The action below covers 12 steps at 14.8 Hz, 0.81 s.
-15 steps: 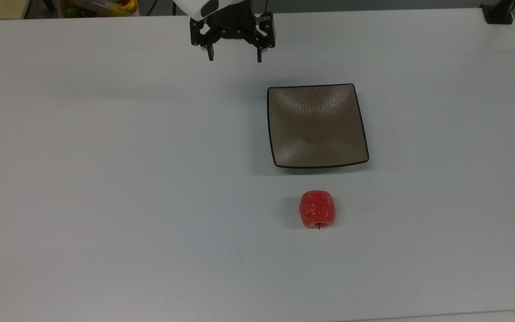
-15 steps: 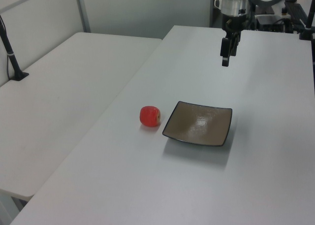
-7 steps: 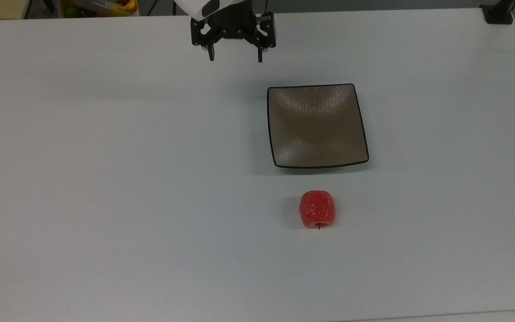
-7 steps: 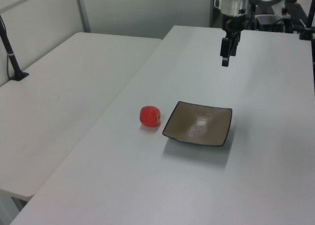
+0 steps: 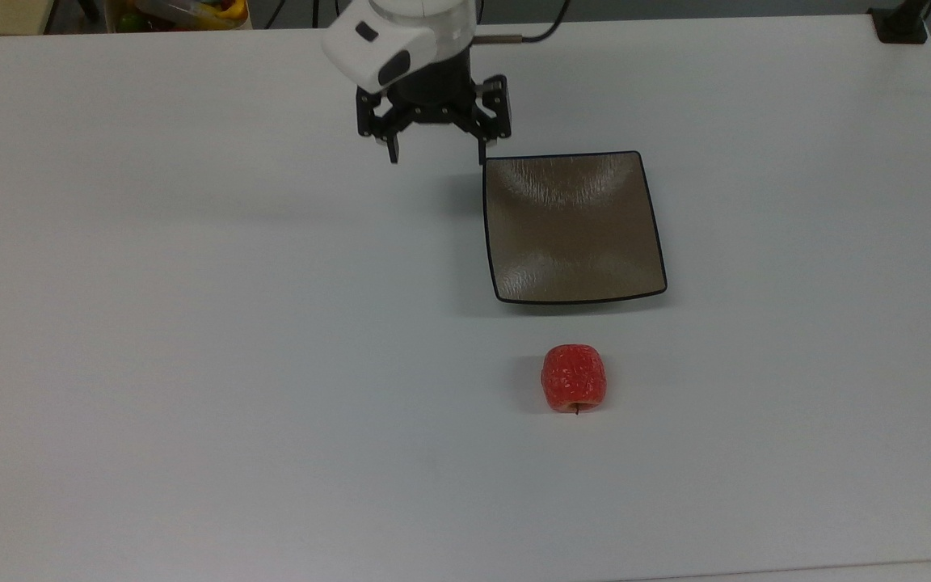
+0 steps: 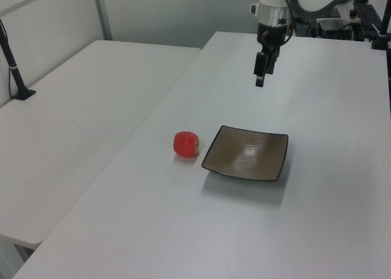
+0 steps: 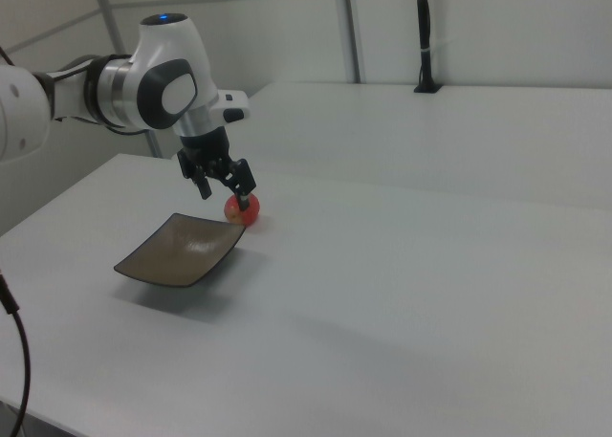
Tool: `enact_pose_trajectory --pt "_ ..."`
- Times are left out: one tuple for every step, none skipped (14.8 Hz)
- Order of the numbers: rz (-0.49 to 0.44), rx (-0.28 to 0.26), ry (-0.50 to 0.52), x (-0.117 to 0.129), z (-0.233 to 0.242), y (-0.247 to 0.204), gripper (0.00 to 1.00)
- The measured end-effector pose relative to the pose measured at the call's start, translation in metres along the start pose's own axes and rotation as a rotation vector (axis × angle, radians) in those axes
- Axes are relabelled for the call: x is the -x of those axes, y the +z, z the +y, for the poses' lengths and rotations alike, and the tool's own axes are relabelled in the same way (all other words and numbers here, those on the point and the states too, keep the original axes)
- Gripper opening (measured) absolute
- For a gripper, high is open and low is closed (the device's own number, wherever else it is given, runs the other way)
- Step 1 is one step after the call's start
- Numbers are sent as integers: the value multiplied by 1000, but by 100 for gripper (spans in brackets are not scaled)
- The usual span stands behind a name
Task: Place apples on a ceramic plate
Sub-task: 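Move the open gripper over the plate toward the red apple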
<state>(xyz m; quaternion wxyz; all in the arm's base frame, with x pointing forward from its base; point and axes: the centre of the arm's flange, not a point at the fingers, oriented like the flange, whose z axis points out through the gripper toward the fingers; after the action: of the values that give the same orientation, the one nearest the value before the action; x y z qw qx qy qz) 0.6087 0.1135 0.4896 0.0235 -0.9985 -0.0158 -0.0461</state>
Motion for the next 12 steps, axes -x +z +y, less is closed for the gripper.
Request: enact_pose_trajectory --pt "12 -3 -5 -8 -5 3 100" --pt "27 -7 -10 -16 -12 5 100" --pt "41 -11 -12 -23 -20 6 100" --pt "59 -17 -6 -31 -29 6 100" --pt "78 -23 -2 -38 -37 6 100" --pt "106 -33 -5 -48 -51 8 100" --pt "133 -44 -12 -56 -63 12 100" --pt "161 -56 -20 -61 -75 19 100" --pt "180 -63 -18 -64 -84 25 100" --pt "209 -65 -11 -67 -97 37 100" --pt "239 -57 4 -70 -108 51 100" --pt "262 -42 17 -73 -115 63 100"
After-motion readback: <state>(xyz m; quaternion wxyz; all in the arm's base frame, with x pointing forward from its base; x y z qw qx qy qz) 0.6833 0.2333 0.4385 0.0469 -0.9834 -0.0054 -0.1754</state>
